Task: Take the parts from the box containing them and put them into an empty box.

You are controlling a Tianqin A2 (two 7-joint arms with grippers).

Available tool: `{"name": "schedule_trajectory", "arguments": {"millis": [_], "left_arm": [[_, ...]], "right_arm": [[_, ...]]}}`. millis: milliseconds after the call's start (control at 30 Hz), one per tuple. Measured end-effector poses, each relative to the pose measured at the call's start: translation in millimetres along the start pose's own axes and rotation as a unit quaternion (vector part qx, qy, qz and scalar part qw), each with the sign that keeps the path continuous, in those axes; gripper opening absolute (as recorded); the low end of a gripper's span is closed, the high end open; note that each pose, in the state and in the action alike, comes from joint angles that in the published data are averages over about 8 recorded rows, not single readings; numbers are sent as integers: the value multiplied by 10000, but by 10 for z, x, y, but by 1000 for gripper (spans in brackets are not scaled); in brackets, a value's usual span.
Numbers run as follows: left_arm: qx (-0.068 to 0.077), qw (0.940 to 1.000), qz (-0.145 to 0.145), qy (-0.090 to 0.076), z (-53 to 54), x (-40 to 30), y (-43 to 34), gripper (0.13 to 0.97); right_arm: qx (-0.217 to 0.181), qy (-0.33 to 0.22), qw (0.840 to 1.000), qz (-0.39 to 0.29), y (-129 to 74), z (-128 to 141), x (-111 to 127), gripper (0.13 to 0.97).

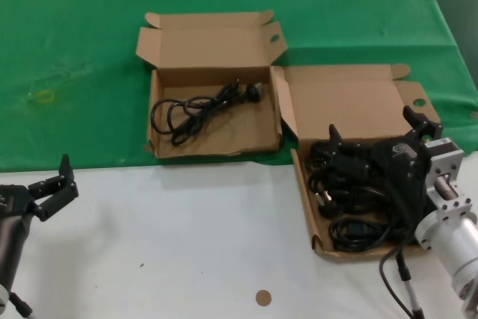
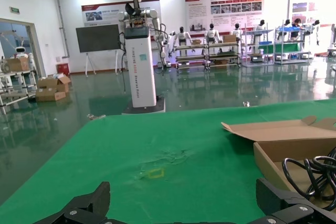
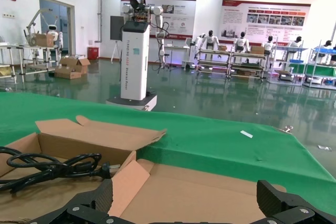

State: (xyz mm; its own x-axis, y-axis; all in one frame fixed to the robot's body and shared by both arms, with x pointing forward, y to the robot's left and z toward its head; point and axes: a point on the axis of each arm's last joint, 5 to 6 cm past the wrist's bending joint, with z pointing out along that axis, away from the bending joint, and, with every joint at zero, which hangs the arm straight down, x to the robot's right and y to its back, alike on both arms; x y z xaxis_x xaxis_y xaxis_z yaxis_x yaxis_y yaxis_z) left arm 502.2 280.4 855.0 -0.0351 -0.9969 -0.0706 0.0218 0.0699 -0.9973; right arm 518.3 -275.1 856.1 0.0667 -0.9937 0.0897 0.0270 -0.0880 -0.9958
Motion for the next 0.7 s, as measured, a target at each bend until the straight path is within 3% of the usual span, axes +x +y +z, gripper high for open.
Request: {"name": "schedule_trajectory", "arguments": {"millis": [700], "left_arm": [[0,10000,0,0,0,0,0,966]], "right_arm": [[0,0,10000,0,0,0,0,966]]}}
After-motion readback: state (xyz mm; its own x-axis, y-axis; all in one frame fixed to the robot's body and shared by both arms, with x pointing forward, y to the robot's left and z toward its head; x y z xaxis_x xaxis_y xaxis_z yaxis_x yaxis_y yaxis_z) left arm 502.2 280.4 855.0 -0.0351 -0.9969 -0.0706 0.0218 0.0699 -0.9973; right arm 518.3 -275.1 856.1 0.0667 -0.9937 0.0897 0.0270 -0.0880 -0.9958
